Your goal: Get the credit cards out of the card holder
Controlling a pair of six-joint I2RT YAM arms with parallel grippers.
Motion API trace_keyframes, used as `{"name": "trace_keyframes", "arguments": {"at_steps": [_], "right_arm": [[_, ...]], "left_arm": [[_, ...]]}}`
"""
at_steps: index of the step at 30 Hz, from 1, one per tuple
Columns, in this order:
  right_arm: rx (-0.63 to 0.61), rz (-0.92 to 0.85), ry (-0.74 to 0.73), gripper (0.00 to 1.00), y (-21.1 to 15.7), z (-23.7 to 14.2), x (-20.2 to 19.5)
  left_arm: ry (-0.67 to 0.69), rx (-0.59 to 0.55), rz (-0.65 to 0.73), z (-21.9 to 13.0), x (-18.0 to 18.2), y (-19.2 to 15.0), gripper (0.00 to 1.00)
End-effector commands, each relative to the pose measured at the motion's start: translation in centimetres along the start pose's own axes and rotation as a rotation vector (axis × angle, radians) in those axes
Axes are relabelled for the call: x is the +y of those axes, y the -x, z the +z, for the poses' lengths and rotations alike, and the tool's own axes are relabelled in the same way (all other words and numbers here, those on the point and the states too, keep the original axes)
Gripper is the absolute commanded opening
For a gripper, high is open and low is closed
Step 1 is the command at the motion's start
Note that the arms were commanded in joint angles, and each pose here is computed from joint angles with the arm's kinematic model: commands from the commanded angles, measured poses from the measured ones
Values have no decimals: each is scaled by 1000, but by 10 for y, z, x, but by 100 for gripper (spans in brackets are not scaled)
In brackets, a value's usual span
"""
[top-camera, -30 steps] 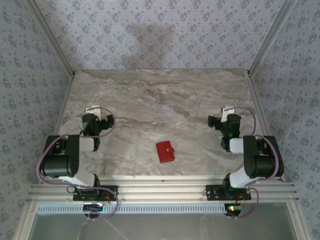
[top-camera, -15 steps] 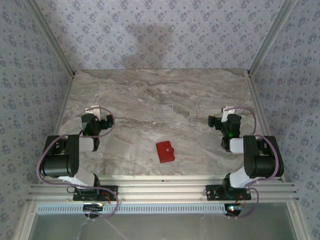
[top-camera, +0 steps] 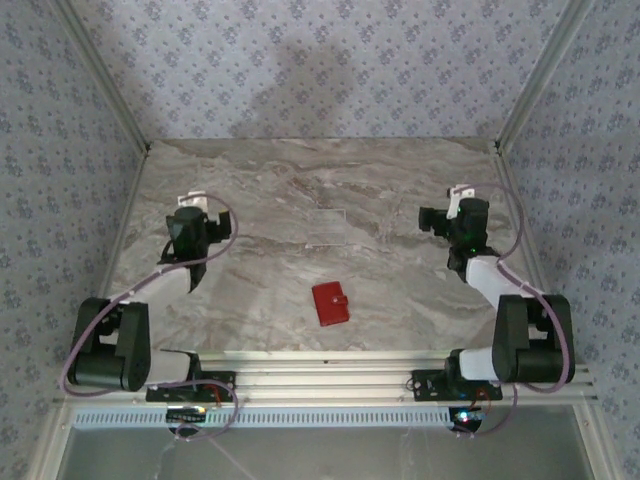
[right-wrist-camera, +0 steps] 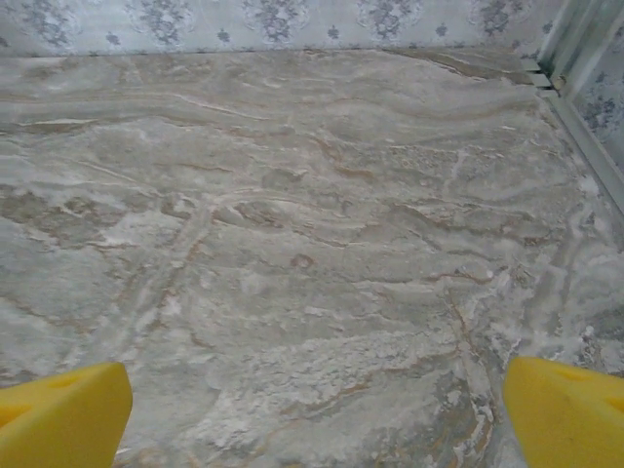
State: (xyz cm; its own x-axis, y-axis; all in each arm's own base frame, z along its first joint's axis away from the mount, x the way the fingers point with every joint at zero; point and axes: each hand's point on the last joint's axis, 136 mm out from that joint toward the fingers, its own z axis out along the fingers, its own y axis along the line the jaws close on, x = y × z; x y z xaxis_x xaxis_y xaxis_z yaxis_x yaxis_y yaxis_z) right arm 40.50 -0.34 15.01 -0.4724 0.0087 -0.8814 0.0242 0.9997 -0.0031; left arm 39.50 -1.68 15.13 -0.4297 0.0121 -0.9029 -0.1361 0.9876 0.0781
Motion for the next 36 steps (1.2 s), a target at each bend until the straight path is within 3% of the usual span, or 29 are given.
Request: {"name": "trace_keyframes", "arguments": {"at_steps": [1, 6, 11, 19, 26, 31, 36], "right_arm": [[219, 75, 49, 100, -22, -20, 18], [397, 133, 148, 96, -29, -46, 56], [545, 16, 309, 92, -54, -76, 108], [812, -74, 490, 79, -114, -128, 167], [892, -28, 553, 70, -153, -151, 207], [937, -28, 561, 62, -176, -151, 228], [952, -17, 557, 52, -190, -146, 240]], "left_arm": [[47, 176, -32, -21, -6, -20, 99], [-62, 342, -151, -49, -47, -25, 99], [-220, 505, -277, -77, -103, -48, 98], [-484, 777, -292, -136, -192, -104, 96], [-644, 918, -324, -174, -235, -150, 92], [-679, 1000, -381, -173, -246, -177, 87], [-713, 1026, -392, -170, -258, -185, 74]]}}
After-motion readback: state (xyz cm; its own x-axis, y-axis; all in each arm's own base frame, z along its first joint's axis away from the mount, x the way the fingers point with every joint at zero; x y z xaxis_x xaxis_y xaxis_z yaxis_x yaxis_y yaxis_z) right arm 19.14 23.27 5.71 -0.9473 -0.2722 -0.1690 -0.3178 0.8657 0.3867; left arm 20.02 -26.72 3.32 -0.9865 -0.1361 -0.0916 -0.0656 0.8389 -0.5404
